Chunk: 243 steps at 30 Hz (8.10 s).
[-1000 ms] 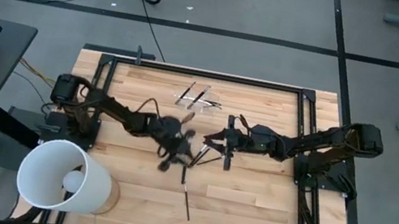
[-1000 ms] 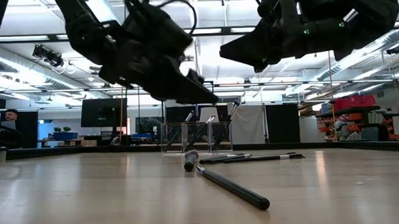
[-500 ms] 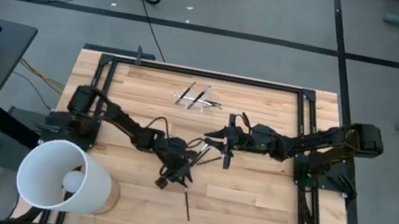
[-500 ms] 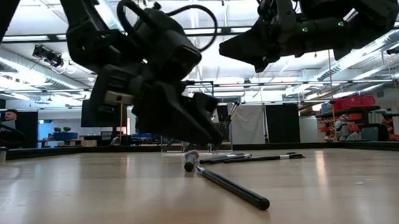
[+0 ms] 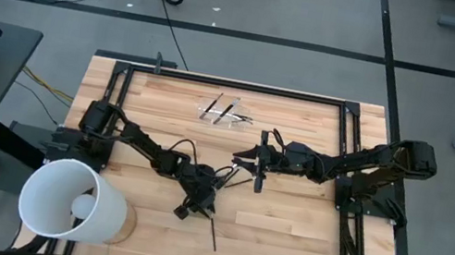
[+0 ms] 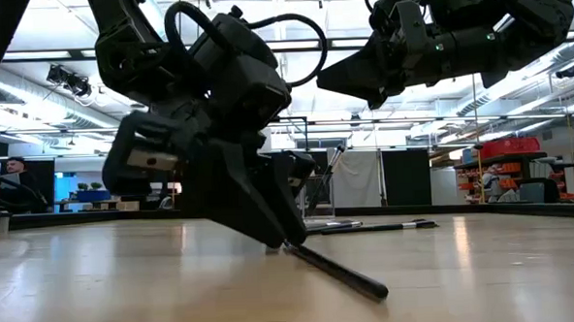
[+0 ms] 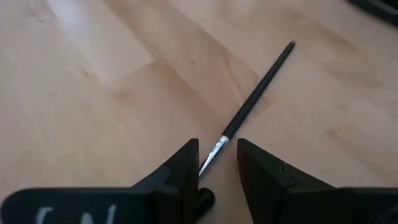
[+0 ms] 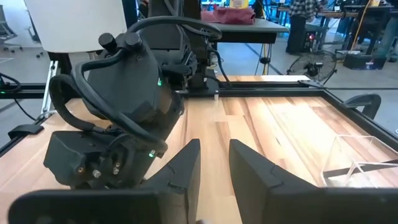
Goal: Put items in baskets/containers
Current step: Put the black eyeshadow brush into the transparent organizer, then put the black lash brow brush into the transparent organizer
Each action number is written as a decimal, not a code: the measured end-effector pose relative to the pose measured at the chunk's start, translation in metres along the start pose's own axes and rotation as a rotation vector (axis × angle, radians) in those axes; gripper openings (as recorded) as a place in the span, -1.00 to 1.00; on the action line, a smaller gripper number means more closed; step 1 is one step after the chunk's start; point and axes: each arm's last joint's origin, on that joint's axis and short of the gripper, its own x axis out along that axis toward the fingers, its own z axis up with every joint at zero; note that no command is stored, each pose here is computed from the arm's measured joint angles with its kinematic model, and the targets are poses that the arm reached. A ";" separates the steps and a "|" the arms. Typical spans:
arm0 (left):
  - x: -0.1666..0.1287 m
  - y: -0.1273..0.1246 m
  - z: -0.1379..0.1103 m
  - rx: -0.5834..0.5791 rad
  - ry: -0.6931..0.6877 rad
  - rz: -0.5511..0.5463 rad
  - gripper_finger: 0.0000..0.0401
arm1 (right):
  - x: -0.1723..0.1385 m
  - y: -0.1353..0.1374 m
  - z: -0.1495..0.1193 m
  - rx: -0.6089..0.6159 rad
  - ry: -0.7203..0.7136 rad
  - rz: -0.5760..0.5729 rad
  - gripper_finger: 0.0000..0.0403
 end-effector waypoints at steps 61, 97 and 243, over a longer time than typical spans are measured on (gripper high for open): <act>-0.012 0.044 0.001 -0.097 0.056 0.298 -0.99 | 0.003 0.084 -0.114 0.127 0.555 -0.111 -0.61; -0.003 0.029 0.017 -0.205 0.033 0.416 -0.07 | 0.009 0.084 -0.113 0.020 0.437 -0.074 -0.98; -0.152 0.067 0.072 -0.129 0.200 0.772 -0.59 | -0.026 0.076 -0.045 -0.131 0.471 -0.094 -0.17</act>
